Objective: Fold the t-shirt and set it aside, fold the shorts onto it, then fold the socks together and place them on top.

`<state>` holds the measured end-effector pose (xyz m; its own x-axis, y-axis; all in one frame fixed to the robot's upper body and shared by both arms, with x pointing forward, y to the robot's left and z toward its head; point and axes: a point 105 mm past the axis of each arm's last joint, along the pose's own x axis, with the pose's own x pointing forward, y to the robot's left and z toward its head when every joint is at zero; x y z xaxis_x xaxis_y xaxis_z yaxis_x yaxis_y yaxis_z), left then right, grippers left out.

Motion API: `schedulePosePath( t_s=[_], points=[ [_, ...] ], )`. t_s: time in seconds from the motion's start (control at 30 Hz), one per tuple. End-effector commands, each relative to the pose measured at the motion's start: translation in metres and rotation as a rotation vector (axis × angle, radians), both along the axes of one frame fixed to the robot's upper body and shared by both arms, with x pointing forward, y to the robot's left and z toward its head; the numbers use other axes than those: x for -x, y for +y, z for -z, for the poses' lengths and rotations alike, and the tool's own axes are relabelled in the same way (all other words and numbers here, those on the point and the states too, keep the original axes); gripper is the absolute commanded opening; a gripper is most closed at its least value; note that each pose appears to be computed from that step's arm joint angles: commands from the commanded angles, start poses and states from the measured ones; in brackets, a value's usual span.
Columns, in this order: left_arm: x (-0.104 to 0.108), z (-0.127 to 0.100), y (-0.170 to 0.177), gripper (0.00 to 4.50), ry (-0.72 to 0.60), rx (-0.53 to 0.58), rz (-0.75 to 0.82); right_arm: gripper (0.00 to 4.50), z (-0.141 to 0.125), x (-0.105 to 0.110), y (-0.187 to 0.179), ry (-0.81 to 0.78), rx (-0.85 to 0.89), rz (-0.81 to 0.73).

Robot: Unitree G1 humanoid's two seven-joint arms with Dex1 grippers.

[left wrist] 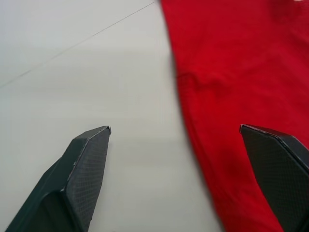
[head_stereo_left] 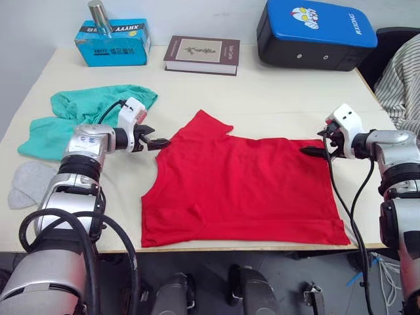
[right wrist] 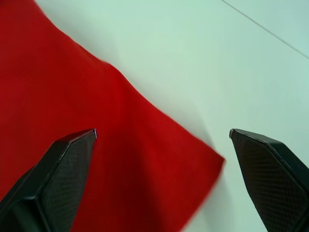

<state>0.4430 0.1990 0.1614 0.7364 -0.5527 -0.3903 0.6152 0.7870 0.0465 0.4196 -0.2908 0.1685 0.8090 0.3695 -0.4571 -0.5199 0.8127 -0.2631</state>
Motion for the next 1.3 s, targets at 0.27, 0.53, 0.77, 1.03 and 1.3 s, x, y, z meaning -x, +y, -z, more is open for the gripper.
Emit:
schedulePosePath(
  t_s=[0.27,0.53,0.77,1.03,1.3],
  points=[
    [-0.010,0.006,-0.037,4.50,-0.027,0.091,-0.002,4.10,-0.003,-0.001,-0.001,-0.001,-0.039,0.026],
    [-0.009,0.016,-0.042,3.59,-0.013,0.042,0.013,1.45,-0.002,-0.006,0.004,-0.039,-0.050,0.037],
    [-0.011,0.011,-0.045,1.40,-0.046,0.090,0.008,0.00,0.001,-0.003,-0.001,-0.055,-0.070,0.038],
    [-0.011,-0.008,-0.029,0.03,-0.135,0.206,-0.013,0.00,-0.008,0.004,-0.014,-0.104,-0.136,0.049],
    [-0.003,-0.012,-0.012,0.03,-0.170,0.224,0.025,0.00,-0.006,0.013,-0.022,-0.116,-0.180,0.038]
  ],
)
